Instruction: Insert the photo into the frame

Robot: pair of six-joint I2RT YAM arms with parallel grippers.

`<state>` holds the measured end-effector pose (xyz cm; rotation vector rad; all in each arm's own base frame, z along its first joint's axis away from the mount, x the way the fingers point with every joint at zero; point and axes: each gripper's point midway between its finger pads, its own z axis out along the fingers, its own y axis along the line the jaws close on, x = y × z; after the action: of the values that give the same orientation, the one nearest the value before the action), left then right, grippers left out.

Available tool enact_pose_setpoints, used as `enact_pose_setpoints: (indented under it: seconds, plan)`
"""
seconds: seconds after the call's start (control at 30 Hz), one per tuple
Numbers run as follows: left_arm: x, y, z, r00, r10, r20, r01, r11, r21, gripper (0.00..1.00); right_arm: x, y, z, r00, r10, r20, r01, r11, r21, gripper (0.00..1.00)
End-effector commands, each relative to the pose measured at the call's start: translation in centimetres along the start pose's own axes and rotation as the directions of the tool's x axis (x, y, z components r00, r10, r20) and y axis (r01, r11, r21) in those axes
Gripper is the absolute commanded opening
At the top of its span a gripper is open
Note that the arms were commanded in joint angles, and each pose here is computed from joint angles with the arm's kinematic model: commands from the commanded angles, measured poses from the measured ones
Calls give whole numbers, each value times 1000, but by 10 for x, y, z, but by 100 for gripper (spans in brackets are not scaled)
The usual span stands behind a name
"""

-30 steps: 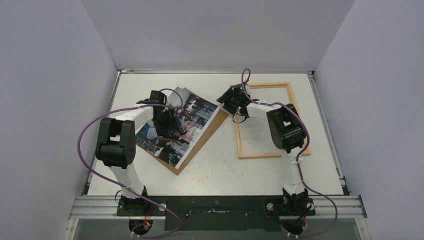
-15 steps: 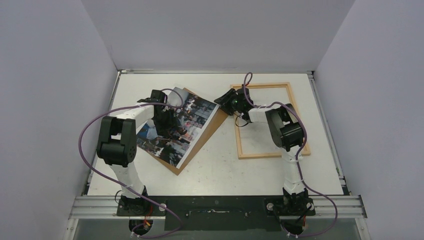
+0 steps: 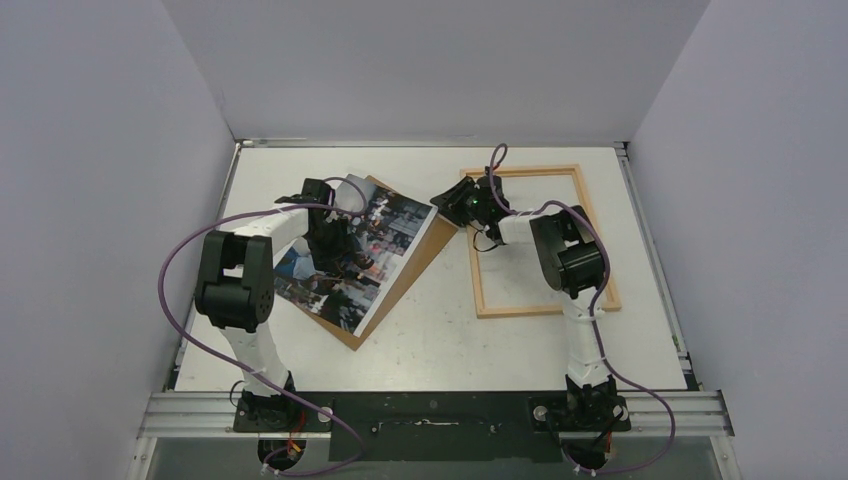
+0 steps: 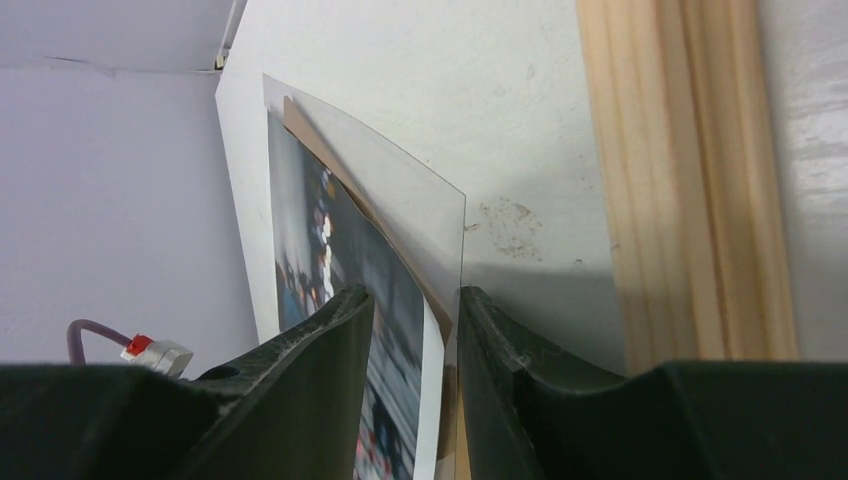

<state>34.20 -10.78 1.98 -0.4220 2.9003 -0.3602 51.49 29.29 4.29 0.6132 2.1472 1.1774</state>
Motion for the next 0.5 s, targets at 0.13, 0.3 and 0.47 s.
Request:
enact_pose_setpoints:
  seconds: [0.13, 0.3, 0.47]
  plan:
    - [12, 16, 30, 997, 35, -68, -38, 998, -51, 55, -16, 32, 1, 999, -34, -4, 33, 991, -131, 34]
    - [12, 14, 28, 997, 35, -67, -37, 999, -35, 55, -13, 33, 1, 999, -37, -12, 35, 988, -147, 29]
    - [14, 14, 30, 996, 35, -79, -38, 999, -36, 55, -15, 38, 2, 999, -52, -6, 51, 985, -162, 20]
